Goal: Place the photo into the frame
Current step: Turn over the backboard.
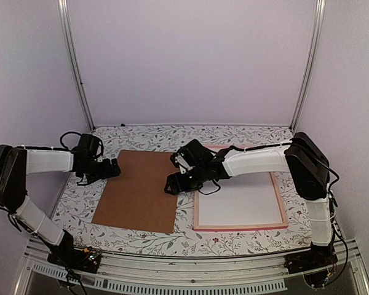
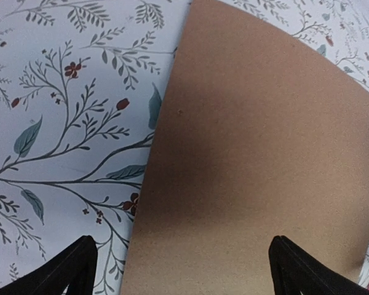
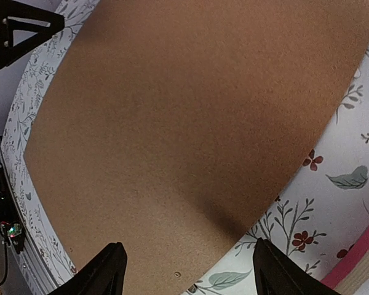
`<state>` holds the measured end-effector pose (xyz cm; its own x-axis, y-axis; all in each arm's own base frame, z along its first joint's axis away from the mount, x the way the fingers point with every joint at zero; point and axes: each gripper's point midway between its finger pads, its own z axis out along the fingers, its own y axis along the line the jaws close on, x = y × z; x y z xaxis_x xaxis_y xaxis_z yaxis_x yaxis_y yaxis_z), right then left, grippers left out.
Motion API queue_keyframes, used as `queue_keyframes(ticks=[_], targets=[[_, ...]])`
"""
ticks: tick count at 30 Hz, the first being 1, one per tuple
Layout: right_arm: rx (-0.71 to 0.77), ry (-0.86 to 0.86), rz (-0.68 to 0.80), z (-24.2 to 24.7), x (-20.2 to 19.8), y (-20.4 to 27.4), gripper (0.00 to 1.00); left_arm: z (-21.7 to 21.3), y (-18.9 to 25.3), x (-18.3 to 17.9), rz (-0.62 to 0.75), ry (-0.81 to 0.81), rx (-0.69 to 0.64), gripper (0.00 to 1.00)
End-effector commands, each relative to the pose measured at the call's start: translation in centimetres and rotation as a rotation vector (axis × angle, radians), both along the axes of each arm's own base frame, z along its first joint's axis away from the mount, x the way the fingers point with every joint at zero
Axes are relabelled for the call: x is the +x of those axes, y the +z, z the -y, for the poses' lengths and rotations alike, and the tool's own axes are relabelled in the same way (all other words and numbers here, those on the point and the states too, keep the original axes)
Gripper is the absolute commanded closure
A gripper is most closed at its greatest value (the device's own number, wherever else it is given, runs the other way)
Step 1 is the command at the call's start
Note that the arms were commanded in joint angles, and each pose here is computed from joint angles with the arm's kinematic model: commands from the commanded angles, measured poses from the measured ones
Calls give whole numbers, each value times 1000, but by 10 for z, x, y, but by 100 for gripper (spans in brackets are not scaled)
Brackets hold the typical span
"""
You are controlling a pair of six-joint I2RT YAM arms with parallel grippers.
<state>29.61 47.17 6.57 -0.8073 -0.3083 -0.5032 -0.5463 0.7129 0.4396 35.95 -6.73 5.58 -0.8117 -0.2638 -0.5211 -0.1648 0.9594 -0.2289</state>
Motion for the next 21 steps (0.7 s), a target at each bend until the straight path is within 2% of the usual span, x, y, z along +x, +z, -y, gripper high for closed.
queue_keyframes(ticks=[1, 11, 21], targets=[[3, -70, -76, -2, 3, -20, 25, -6, -21, -1, -14, 34, -20, 0], [-27, -104, -135, 4, -5, -48, 24, -2, -50, -11, -64, -2, -57, 7], [-25, -119, -155, 2, -4, -54, 25, 29, -49, -26, -35, -81, -249, 24]])
